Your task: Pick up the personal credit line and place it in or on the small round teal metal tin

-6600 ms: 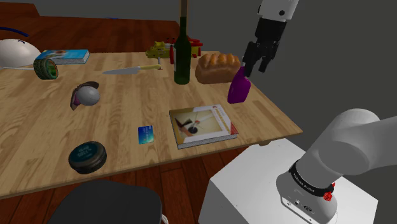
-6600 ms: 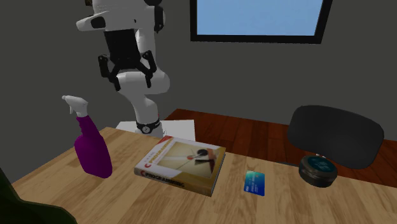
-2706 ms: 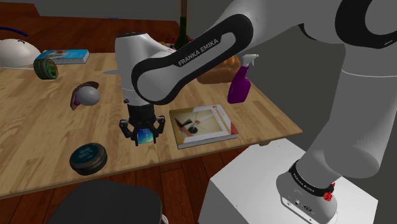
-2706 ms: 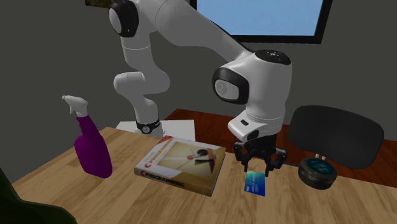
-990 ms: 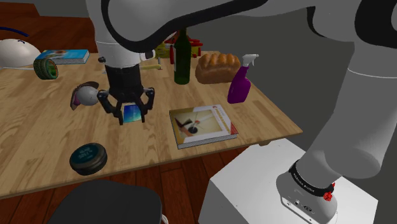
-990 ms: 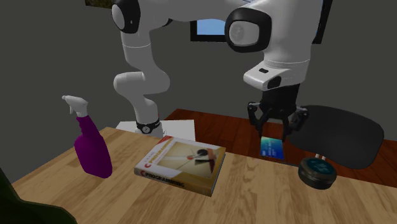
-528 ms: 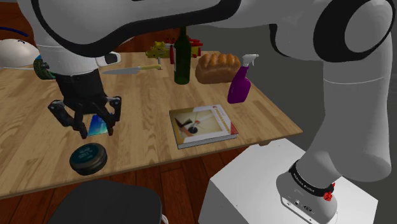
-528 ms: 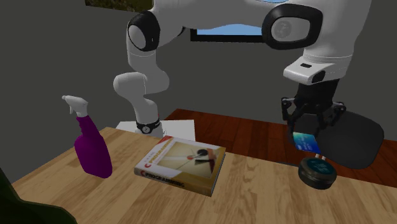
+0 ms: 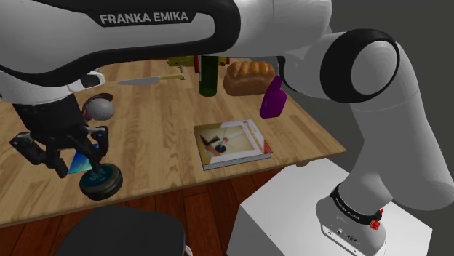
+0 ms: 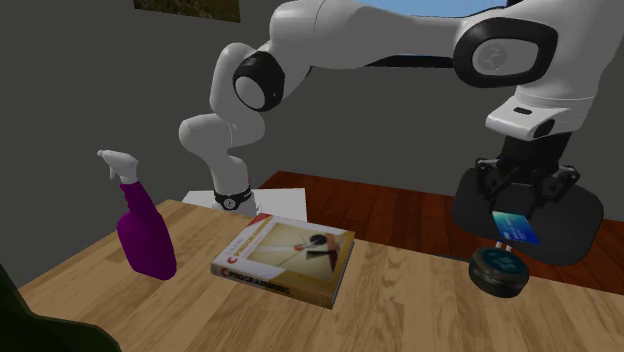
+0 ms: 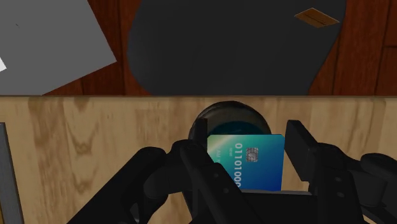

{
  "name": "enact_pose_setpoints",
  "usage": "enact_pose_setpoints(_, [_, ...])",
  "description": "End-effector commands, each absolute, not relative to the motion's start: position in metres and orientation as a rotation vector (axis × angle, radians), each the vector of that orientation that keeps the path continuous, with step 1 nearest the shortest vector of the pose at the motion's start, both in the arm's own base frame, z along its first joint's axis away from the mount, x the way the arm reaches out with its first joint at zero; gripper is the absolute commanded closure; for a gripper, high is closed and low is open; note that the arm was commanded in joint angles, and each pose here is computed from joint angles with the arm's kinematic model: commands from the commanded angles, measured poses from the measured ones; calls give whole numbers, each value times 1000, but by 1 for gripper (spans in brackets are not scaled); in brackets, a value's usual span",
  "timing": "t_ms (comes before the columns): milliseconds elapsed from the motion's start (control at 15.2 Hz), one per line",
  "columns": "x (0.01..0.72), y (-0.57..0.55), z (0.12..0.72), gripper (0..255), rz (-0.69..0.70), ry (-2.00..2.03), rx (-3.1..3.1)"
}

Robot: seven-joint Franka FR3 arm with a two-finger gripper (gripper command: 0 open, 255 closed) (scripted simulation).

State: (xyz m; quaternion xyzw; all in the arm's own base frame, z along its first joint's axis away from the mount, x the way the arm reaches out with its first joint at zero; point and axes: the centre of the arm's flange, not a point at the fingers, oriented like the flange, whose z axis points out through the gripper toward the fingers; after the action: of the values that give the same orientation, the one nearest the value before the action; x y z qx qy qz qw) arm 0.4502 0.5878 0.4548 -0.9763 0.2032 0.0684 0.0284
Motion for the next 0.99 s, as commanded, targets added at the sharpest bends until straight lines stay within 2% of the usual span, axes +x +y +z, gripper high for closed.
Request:
enact_pose_setpoints(0, [450,588,443,255,211,627,-3013])
enact_pose_setpoints(660, [450,588,390,255,211,627,-3013])
enact_pose_setpoints(924, [450,588,387,255,211,627,-3013])
